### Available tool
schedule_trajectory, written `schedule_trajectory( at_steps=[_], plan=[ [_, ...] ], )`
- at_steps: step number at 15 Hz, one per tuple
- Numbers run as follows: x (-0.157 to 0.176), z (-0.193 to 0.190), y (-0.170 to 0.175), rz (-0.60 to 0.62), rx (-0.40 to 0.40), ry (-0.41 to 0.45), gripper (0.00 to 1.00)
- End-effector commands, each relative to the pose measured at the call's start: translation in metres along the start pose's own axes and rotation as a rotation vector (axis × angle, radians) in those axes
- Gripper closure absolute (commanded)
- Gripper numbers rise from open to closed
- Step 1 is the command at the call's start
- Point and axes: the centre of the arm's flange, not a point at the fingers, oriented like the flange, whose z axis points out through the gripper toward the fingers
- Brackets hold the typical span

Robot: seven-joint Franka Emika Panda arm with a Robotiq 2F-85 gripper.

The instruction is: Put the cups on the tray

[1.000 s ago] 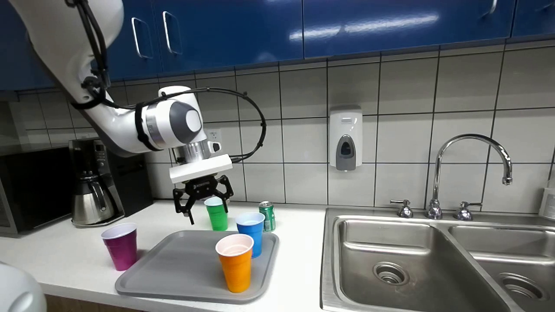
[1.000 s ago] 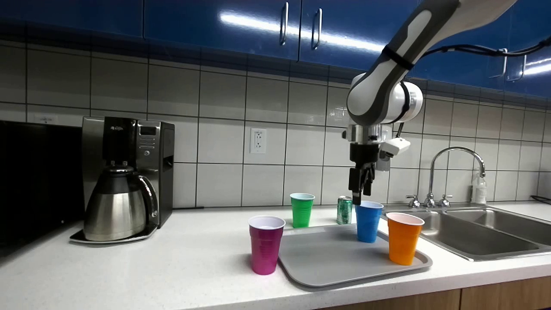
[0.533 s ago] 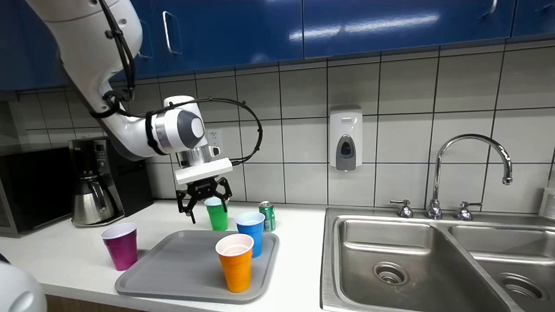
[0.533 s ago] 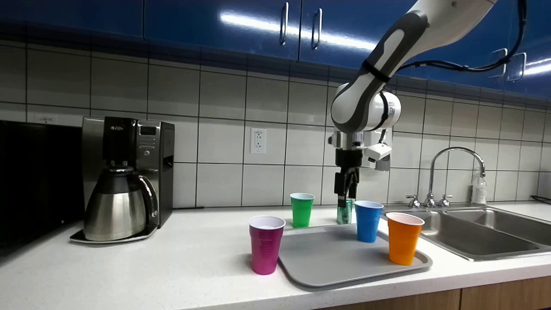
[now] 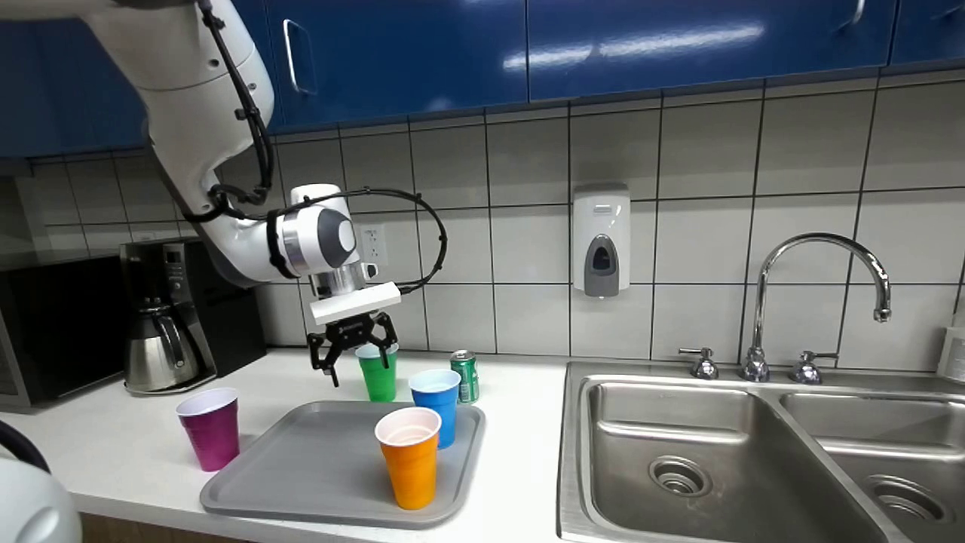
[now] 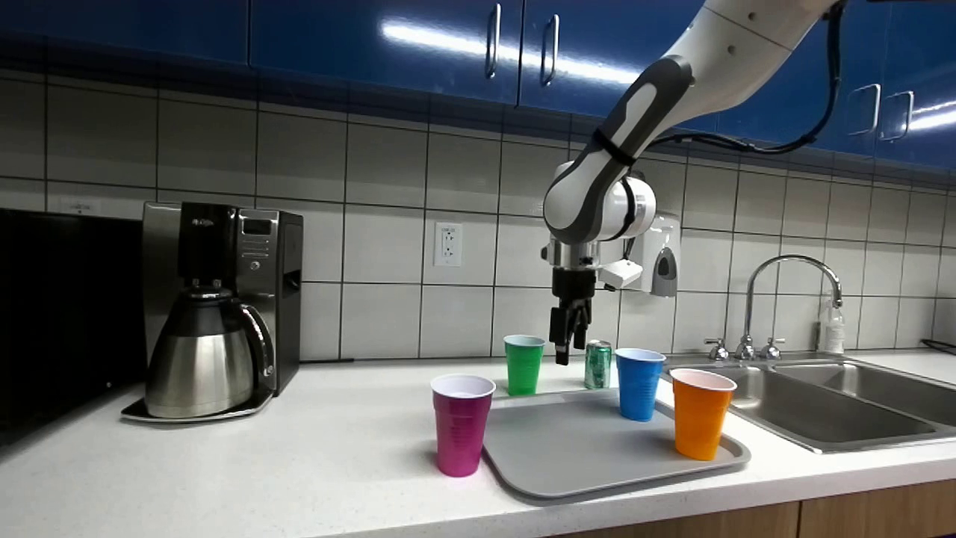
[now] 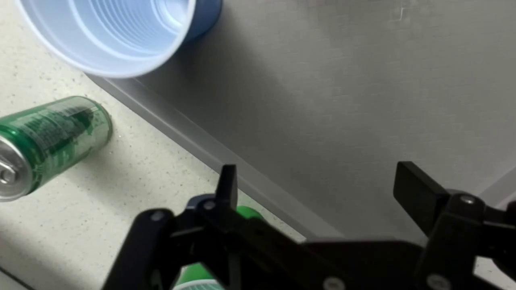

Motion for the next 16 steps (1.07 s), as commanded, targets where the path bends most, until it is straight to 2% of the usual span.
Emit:
schedule_trajectory(
  at_steps=[1, 9, 16],
  plan=[
    [0.029, 0.003, 0.016, -0.041, -0.003, 0.007, 0.0],
    [0.066, -0.003, 0.029, -0.056, -0.029, 0.056, 0.0],
    [0.092, 0.01, 0.026, -0.078, -0.036, 0.069, 0.0]
  ],
)
